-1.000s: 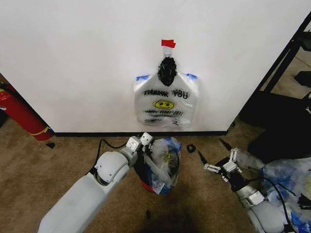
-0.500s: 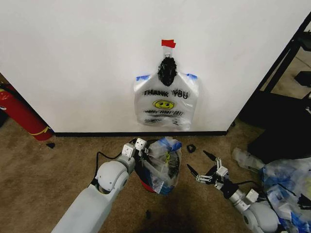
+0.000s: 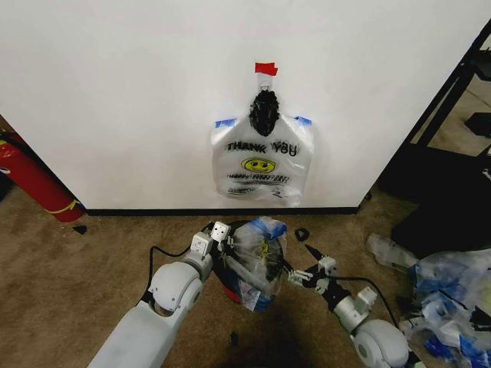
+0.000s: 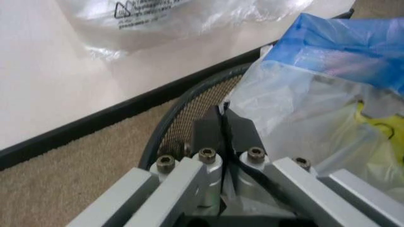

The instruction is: Pick up the garbage bag from the wall and place it over the trash bin.

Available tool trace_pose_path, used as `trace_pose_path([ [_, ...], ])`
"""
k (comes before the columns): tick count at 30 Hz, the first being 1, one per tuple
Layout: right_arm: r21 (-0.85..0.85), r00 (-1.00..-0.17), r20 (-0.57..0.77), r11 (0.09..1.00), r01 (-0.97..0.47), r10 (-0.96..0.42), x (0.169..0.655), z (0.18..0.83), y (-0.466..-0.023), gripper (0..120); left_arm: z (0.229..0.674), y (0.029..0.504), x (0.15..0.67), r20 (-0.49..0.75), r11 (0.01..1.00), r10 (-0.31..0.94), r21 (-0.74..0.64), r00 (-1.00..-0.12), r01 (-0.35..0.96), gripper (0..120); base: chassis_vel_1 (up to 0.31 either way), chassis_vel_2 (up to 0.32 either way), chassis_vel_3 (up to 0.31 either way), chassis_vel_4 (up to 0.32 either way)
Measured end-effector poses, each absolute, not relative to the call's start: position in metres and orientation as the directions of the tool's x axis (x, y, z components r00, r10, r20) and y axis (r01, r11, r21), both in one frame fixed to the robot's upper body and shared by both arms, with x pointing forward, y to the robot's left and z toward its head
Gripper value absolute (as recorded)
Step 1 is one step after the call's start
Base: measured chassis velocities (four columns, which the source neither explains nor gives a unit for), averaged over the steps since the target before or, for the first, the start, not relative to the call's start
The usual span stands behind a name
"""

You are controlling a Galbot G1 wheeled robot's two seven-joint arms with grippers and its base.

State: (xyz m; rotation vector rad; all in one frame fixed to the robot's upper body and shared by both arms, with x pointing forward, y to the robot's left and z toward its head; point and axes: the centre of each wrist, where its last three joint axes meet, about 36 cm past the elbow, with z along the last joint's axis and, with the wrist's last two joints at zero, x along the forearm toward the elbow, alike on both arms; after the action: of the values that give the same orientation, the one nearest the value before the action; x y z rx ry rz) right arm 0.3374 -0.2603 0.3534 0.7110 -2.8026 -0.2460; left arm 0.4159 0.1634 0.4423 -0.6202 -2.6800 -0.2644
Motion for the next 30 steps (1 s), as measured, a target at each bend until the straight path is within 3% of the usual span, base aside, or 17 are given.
trace_pose_path([
  [7, 0.339, -0.785, 0.313, 0.835, -0.433, -0.534, 0.347, 0.381, -0.245, 100, 0.447, 0.158, 0.421, 0.386, 0.877, 0.399, 0.103, -0.831, 0.469, 0, 0.000, 0.000, 0.000, 0.000],
  [22, 0.404, -0.782, 0.446, 0.878, -0.259, -0.436, 0.378, 0.402, -0.197, 100, 0.445, 0.157, 0.426, 0.392, 0.871, 0.405, 0.111, -0.826, 0.479, 0, 0.000, 0.000, 0.000, 0.000],
  [25, 0.395, -0.772, 0.467, 0.883, -0.254, -0.431, 0.382, 0.402, -0.196, 95, 0.445, 0.157, 0.426, 0.392, 0.871, 0.404, 0.112, -0.827, 0.479, 0, 0.000, 0.000, 0.000, 0.000],
  [30, 0.382, -0.738, 0.524, 0.891, -0.243, -0.426, 0.388, 0.403, -0.197, 75, 0.445, 0.158, 0.427, 0.391, 0.871, 0.403, 0.114, -0.827, 0.478, 0, 0.000, 0.000, 0.000, 0.000],
])
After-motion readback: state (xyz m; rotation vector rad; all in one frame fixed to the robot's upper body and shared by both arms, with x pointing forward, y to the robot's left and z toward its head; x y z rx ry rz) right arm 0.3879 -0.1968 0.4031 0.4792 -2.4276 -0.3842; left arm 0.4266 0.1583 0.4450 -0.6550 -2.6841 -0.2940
